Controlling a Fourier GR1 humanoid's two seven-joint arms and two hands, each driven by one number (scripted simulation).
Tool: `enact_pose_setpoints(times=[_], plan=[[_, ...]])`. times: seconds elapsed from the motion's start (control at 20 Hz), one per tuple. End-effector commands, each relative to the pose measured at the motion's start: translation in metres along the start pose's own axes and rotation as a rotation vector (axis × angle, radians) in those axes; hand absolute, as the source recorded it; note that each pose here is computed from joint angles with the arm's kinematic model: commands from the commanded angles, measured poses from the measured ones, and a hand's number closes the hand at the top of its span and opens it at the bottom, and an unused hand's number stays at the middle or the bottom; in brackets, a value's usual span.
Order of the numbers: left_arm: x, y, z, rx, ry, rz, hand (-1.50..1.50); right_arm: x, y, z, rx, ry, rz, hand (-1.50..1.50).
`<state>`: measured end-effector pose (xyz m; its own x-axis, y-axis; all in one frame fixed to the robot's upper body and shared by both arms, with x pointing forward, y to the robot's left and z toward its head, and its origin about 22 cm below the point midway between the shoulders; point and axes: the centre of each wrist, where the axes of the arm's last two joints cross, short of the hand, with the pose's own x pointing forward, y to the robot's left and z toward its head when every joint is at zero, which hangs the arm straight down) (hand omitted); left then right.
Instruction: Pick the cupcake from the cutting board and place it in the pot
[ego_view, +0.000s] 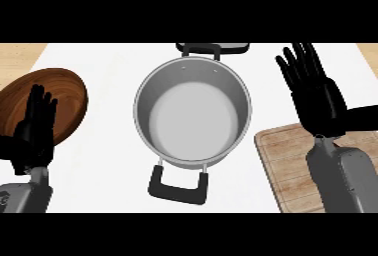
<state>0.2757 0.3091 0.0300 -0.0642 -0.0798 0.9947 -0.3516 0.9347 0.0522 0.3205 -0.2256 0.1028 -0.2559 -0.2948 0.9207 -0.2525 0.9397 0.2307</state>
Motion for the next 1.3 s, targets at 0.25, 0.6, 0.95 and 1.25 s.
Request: enact_pose_setpoints(times=[0.25,0.6,0.95,1.25], plan=[[-0.019,0.060,0.011,-0.032,0.170,-0.461,0.00,0.005,-0.046,0.029,0.263,0.265,0.445,1.50],[-0.021,0.042,0.019,-0.041,0.372,-0.402,0.00,0.004,-0.077,0.091,-0.115,-0.110,0.887,-1.50],[-0.009,0.038,0.014,-0.080,0.391,-0.415,0.00,0.058,-0.074,0.121,-0.004,0.036,1.126,-1.50],[0.000,0.030,0.007,-0.074,0.394,-0.409,0.00,0.117,-0.058,0.111,0.016,0.254,1.372,-1.50]])
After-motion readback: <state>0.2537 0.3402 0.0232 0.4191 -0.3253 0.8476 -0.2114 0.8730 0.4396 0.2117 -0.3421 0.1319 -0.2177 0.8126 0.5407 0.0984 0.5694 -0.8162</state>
